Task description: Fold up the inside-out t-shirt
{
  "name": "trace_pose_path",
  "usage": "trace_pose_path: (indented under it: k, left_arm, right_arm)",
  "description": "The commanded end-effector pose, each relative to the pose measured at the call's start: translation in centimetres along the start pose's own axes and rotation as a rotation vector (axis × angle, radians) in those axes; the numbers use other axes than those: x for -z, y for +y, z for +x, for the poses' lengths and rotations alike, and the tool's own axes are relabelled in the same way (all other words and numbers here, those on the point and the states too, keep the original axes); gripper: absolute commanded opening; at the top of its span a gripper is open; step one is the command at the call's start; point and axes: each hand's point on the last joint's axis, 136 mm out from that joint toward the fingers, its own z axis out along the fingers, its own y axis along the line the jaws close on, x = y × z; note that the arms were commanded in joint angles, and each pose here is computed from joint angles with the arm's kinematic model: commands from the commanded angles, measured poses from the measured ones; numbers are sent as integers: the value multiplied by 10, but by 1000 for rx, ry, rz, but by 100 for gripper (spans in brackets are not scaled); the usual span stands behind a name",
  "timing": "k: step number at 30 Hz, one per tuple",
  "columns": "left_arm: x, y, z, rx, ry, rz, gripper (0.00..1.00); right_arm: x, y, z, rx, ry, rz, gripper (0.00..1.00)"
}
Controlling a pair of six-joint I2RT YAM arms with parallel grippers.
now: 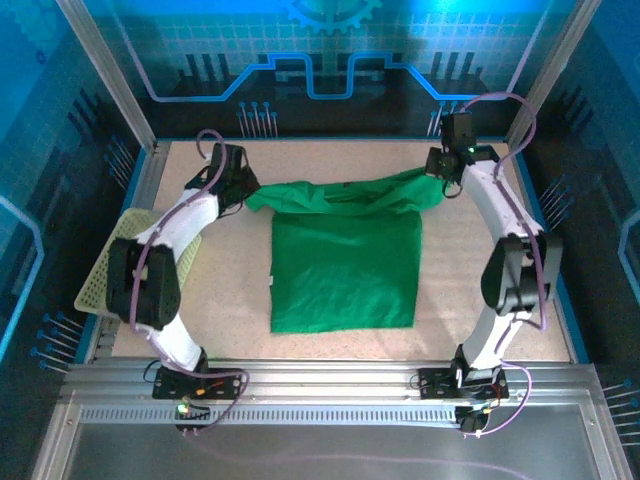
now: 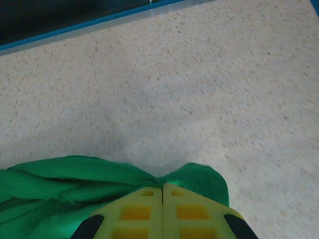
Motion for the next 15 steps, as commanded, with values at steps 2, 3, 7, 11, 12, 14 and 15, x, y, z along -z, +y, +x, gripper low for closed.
trace_pose_path:
  k: [2,3,7,11,12,14,15]
  left_arm:
    - [-29,-4,-33,19,-49,-22,0]
    - [-39,-5,-35,20,-40,-28,0]
    - [-68,-11,-55,9,-16,-48,6]
    - [-82,-8,-78,3,-9,-123,25]
    - [-80,-5,-84,6,-11,-145,26]
    - [-68,2,-98,11,-29,-191,37]
    - [-59,5,-105,12,-45,-211,46]
  right_arm:
    - [-31,5,-40,-33,-54,5,0]
    - [-40,5,-44,-36,-49,7,0]
    - [-63,9,-68,-46,-52,6,0]
    - [-81,10,-87,-45,-37,14,31]
    - [-80,8,-92,-41,-43,25,38]
    - [-70,0,-100,-49,-56,52,56]
    - [-63,-3,-103,-53,-61,57,62]
